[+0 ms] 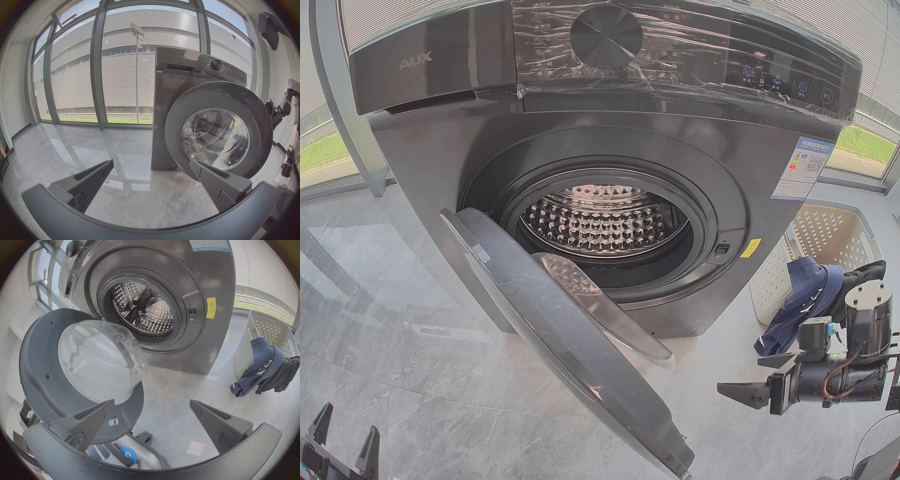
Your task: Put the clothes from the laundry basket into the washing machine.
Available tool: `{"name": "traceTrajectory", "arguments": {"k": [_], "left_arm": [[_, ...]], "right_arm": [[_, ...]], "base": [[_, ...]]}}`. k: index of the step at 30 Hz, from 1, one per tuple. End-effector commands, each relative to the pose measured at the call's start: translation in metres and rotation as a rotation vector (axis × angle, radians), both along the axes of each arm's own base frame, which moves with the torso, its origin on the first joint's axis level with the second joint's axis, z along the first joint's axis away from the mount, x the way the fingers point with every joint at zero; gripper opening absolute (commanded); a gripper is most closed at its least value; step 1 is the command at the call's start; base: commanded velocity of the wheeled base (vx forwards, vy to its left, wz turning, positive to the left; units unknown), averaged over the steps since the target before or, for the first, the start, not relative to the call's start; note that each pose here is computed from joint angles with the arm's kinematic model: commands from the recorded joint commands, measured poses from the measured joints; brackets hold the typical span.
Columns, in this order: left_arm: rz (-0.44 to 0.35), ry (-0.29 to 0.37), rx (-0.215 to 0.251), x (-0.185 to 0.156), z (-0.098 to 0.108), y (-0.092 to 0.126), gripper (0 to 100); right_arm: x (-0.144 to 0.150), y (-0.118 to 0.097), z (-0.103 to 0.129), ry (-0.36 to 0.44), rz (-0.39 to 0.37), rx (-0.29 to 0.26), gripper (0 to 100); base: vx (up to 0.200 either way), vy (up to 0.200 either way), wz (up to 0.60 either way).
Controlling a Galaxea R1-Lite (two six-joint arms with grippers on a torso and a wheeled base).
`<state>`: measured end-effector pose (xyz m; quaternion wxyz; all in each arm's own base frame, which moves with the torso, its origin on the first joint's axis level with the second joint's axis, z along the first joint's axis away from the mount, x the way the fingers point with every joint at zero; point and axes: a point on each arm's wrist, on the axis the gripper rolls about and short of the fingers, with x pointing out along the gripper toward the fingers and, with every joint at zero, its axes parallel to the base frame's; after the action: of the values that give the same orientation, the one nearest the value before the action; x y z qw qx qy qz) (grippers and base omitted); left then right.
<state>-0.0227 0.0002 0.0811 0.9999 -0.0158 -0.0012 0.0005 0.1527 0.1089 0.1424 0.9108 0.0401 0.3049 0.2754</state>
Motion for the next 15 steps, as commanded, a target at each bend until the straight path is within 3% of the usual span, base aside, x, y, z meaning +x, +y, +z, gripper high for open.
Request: {"name": "traceTrajectory", "arguments": {"k": [1, 8, 15], "left_arm": [[0.000, 0.001, -0.001, 0.000, -0.005, 0.000, 100], [0.000, 0.001, -0.001, 0.000, -0.005, 0.000, 100], [0.000, 0.001, -0.001, 0.000, -0.005, 0.000, 100]], "right_arm": [[0.031, 0.015, -0.002, 0.039, -0.040, 0.000, 100], [0.055, 0.034, -0.012, 0.092, -0.053, -0.003, 100], [0.042, 0.048, -0.016, 0.109, 0.016, -0.009, 100]], "base": [[0.000, 0.000, 0.00], [0.000, 0.000, 0.00], [0.000, 0.000, 0.00]]}}
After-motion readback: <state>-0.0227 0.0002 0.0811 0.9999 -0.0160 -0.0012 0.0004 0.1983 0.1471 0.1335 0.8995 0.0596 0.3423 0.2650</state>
